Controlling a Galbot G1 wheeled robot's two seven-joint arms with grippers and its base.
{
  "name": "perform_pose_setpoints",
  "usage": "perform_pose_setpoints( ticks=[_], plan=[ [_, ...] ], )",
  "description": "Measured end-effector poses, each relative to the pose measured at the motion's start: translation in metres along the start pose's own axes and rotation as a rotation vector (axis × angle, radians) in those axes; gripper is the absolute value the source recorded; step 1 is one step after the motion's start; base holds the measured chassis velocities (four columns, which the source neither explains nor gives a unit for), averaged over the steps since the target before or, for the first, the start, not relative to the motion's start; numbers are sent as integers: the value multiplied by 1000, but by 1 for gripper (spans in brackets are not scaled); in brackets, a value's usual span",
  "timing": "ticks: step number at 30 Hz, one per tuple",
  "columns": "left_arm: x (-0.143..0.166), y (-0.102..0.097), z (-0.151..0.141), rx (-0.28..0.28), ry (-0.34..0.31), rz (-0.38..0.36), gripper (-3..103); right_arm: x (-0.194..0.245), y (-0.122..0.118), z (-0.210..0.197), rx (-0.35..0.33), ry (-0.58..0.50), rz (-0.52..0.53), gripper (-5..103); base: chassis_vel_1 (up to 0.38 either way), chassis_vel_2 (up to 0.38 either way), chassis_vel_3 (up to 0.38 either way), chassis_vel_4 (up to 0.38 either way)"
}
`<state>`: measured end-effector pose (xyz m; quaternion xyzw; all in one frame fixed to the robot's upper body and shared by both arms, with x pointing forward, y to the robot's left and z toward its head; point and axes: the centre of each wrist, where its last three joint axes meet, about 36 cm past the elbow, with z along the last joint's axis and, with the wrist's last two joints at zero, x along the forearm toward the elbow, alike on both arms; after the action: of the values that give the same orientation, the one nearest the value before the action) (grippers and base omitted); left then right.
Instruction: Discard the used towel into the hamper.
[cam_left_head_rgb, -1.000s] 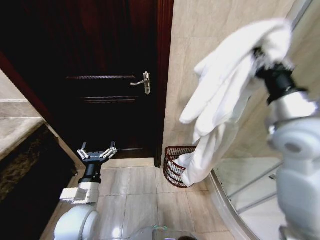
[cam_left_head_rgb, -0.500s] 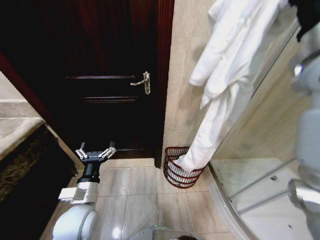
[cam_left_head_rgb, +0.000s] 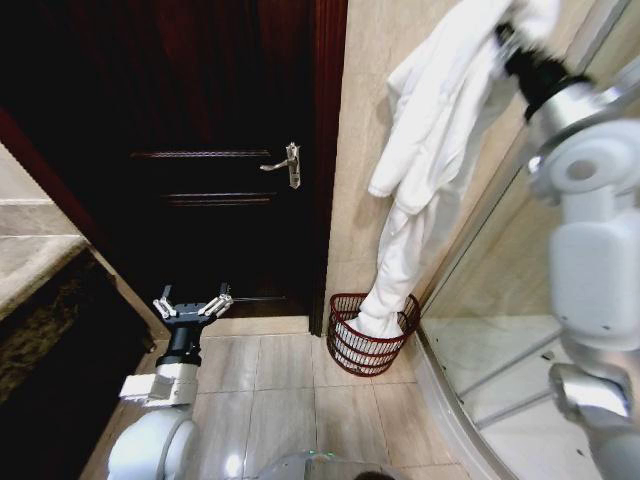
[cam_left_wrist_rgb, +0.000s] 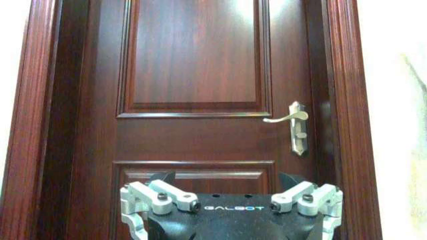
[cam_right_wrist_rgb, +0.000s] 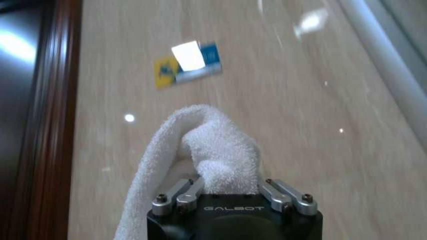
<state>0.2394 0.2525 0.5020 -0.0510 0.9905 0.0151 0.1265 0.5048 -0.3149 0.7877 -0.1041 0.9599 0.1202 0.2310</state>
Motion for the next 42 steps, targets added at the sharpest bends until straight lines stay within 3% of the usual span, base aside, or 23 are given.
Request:
perform_pose_setpoints(
  ticks=[7, 18, 26, 42],
  plan=[
    [-1, 1, 2, -4, -4, 5, 100, 31, -11, 82, -9, 97, 46, 19, 0, 0, 0, 0],
    [-1, 1, 7, -1, -9, 6, 100, 69, -31, 168, 27, 160, 126, 19, 0, 0, 0, 0],
    [-1, -1, 12, 6, -9, 9, 100, 126, -55, 248, 44, 287, 200, 19, 0, 0, 0, 0],
    [4, -9, 20, 3, 7, 14, 100, 213, -65, 326, 12, 444, 260, 19, 0, 0, 0, 0]
  ],
)
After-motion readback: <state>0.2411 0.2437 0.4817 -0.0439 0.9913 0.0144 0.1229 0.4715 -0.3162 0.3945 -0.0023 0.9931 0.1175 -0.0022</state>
